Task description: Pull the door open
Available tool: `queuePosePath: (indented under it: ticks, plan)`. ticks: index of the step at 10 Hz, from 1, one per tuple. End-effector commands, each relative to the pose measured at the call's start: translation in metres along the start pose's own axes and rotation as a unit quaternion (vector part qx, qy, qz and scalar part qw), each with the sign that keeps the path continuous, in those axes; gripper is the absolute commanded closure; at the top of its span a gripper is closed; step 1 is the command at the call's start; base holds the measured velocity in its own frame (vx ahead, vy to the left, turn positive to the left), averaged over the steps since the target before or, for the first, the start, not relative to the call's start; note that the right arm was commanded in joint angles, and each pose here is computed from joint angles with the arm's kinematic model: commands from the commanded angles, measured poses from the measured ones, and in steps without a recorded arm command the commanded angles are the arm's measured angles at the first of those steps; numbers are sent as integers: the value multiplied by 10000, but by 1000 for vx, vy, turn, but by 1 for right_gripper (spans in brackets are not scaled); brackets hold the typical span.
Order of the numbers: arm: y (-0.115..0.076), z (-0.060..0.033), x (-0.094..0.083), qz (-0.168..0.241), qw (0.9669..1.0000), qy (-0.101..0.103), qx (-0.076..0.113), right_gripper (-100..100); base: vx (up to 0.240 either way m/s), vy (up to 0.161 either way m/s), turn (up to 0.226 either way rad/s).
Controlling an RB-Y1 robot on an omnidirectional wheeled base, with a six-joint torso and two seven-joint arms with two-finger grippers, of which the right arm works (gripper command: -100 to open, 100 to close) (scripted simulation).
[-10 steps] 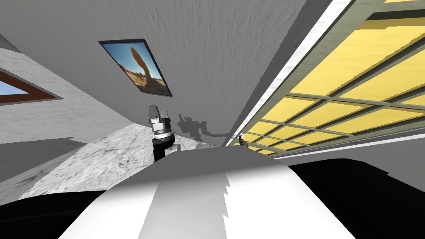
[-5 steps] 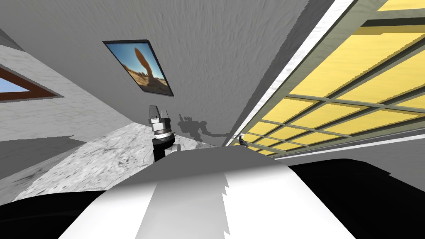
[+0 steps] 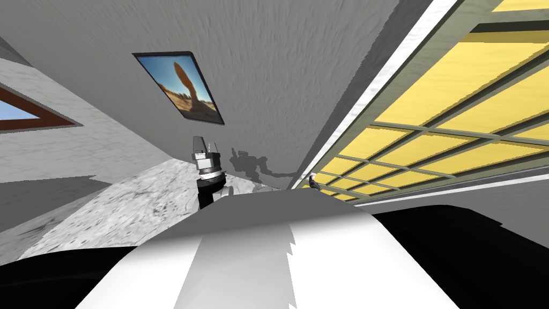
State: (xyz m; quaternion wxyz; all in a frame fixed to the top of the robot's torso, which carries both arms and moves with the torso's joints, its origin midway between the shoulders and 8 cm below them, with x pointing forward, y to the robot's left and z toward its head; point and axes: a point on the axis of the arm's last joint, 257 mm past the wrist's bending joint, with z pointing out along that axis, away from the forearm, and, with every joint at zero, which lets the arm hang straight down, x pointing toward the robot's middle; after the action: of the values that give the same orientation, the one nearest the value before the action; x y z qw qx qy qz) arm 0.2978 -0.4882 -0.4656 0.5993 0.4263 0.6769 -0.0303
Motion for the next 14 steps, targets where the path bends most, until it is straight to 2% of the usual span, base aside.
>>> queuePosePath:
  ticks: [1, 4, 5, 8, 10, 11, 14]
  plan:
    - [10, 5, -2, 181, 9998, -8, -13, 100, -22, 27, 76]
    - [29, 15, -6, 532, 9986, -22, -39, 100, -23, 0, 41]
    - [29, 15, -6, 532, 9986, -22, -39, 100, -22, -12, 11]
    - [49, 26, -10, 884, 9961, -35, -67, 100, -18, -7, 29]
    - [67, 35, -15, 1167, 9931, -46, -94, 100, -30, -1, 36]
    - [67, 35, -15, 1192, 9928, -46, -94, 100, -25, -7, 25]
    - [95, 50, -22, 1635, 9864, -60, -137, 100, -34, -15, 42]
